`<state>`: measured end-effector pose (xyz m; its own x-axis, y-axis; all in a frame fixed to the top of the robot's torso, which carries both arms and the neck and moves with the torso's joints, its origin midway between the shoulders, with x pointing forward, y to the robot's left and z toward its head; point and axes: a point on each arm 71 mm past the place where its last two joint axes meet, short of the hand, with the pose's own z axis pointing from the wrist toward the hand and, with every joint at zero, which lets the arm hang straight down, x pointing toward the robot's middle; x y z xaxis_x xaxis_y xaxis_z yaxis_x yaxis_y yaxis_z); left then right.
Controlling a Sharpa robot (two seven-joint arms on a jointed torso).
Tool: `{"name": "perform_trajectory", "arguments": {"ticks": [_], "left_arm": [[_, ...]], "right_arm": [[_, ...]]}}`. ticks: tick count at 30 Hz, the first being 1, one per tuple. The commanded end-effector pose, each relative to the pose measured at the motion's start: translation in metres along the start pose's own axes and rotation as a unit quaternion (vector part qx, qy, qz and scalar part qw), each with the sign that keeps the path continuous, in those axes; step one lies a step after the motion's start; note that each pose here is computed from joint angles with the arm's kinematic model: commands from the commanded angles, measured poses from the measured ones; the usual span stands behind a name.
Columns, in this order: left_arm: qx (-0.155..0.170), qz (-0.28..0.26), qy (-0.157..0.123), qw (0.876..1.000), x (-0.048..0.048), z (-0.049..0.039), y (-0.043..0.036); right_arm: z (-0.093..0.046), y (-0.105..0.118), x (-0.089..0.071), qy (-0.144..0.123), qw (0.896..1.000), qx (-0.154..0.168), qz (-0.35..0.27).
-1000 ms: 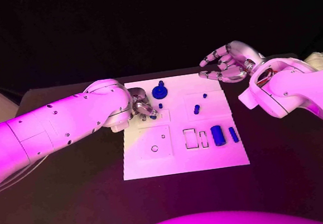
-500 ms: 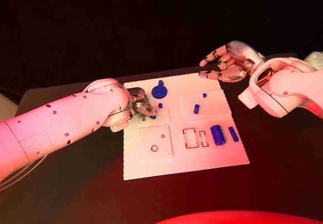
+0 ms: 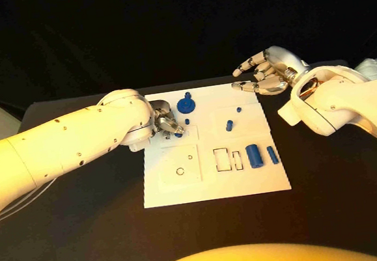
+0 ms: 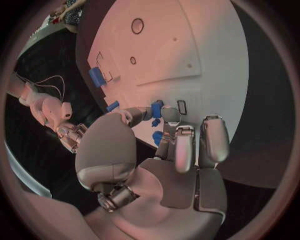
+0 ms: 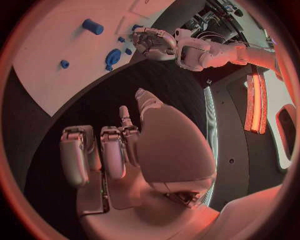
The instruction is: Assemble the parts on the task board
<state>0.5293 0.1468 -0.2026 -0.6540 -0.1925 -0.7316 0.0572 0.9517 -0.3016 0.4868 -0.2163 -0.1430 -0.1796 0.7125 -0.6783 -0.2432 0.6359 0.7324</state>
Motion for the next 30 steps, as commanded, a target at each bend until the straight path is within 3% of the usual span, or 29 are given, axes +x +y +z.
{"name": "perform_trajectory", "arguments": {"ticks": [1,13,30], "left_arm": [[-0.007,0.013,0.022,1.0,0.007,0.0026,0.0018],[-0.008,0.018,0.033,0.999,0.0079,0.0052,0.0],[-0.012,0.022,0.022,0.999,0.0058,0.0069,0.0005]], "right_arm": [[-0.0002,0.0002,0.0009,0.006,1.0,-0.002,-0.001],[-0.0004,0.0001,0.0008,0.006,1.0,-0.002,-0.001],[-0.0009,-0.0002,0.0002,0.005,1.0,-0.002,-0.001]]}}
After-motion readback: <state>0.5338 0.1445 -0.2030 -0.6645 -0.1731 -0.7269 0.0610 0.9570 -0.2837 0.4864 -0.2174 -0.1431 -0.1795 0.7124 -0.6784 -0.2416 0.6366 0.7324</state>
